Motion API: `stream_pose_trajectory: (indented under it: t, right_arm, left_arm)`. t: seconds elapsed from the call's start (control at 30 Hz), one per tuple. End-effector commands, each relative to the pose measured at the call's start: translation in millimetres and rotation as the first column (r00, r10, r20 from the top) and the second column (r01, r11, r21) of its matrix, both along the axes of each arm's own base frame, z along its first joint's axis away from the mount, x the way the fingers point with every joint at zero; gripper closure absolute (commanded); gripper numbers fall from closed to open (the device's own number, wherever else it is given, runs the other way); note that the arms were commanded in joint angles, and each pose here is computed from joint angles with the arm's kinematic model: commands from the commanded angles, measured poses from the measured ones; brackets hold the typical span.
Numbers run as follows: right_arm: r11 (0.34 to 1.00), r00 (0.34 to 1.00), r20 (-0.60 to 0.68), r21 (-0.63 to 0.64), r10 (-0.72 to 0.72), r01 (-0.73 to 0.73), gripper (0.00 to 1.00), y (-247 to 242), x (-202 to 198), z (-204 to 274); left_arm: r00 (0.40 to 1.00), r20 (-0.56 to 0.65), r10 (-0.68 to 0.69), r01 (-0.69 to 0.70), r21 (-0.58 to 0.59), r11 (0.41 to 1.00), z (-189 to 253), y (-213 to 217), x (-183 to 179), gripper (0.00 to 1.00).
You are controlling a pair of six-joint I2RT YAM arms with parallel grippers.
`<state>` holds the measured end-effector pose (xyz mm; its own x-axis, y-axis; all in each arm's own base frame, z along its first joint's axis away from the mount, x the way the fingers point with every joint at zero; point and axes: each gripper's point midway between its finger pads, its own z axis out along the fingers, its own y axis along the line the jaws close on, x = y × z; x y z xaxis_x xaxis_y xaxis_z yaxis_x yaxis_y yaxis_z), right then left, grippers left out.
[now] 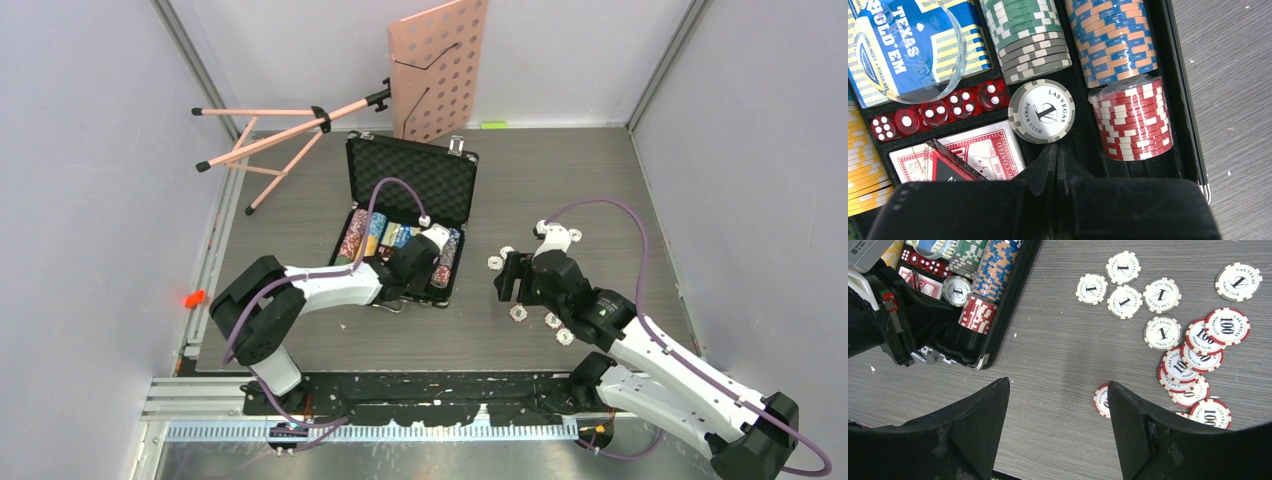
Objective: Pack up texas hold em set
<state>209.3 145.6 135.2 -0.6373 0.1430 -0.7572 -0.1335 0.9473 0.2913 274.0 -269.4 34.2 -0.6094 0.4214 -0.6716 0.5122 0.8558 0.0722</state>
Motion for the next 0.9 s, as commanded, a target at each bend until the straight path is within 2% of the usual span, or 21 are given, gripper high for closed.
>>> stream_pose_trajectory:
  t: [0.0,0.23,0.6,0.87]
  right_arm:
    - [0.999,0.999,0.03,0.035,-0.013,0.012,0.22,3,5,9]
    - [0.999,1.0,0.028,0.036,-0.007,0.006,0.22,4,5,9]
    - [0.999,1.0,0.023,0.033,-0.006,0.005,0.22,4,5,8]
    - [1.0,1.0,0.019,0.03,-0.006,0.005,0.22,4,6,7]
  left_arm:
    - [0.997,0.067,0.048,-0.049,0.007,0.999,7,4,16,1.0]
    - [0.984,0.16,0.073,-0.077,0.02,0.997,27,9,31,1.0]
    - [0.986,0.161,-0.041,0.052,-0.063,0.997,41,-23,32,1.0]
    - [0.981,0.177,-0.08,0.095,-0.078,0.992,50,-33,34,1.0]
